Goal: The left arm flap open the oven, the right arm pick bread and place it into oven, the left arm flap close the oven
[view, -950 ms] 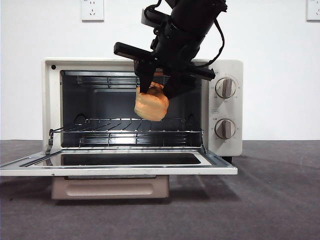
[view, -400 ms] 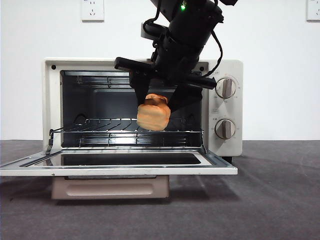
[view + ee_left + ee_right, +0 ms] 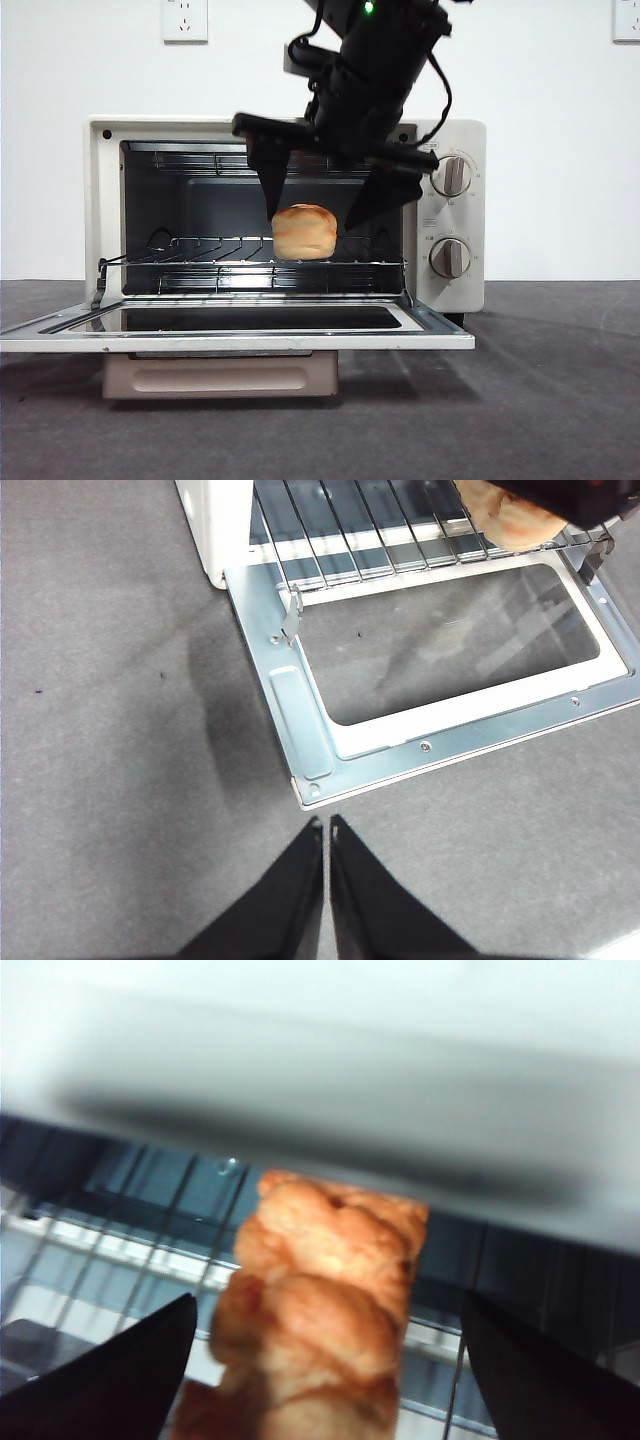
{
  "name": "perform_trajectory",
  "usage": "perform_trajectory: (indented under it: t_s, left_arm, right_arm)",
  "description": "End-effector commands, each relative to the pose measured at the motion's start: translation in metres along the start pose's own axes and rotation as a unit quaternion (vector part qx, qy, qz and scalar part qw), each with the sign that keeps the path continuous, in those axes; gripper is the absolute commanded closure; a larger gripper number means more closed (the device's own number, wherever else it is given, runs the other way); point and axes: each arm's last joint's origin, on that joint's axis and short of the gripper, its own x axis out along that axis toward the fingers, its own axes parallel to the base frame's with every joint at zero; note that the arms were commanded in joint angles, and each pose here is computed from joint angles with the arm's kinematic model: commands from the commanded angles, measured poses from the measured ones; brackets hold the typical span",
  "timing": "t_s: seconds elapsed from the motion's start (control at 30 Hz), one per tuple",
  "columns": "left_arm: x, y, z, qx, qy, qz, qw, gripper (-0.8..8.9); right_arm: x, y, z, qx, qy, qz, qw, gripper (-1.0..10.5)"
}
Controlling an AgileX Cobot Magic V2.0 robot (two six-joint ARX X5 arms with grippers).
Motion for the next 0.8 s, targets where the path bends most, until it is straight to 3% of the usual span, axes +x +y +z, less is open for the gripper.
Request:
perform_trajectory:
  t_s: [0.03,0.2,0.33,0.57,0.8]
  left_arm:
    - [0.0,0.0,0.003,0.005,-0.008,-0.001,1.0,7.98]
    - [0.002,-0.001,0.007,0.007,-0.02,-0.002,1.0,7.98]
    - [0.01,0.001,0.004,-0.001,-0.013,-0.002,1.0,7.98]
    - [0.049,0.009,-0.004,-0.068,-0.024,-0.039,0.997,7.99]
    - [0.08,0.024,0.009,-0.116,-0.027,-0.056,0.991,7.99]
  right_arm:
    - [-0.022,0.011,0.011,0.0,-0.023,0.02,1.0,5.2]
    - [-0.07,0.021,0.014,-0.066,-0.016,0.044,0.997,5.2]
    - [-0.105,0.015,0.016,-0.119,-0.01,0.045,0.992,5.2]
    - [-0.163,-0.003,0.018,-0.163,-0.021,0.046,0.985,5.2]
    - [-0.198,-0.024,0.002,-0.171,-0.019,0.043,0.984,5.2]
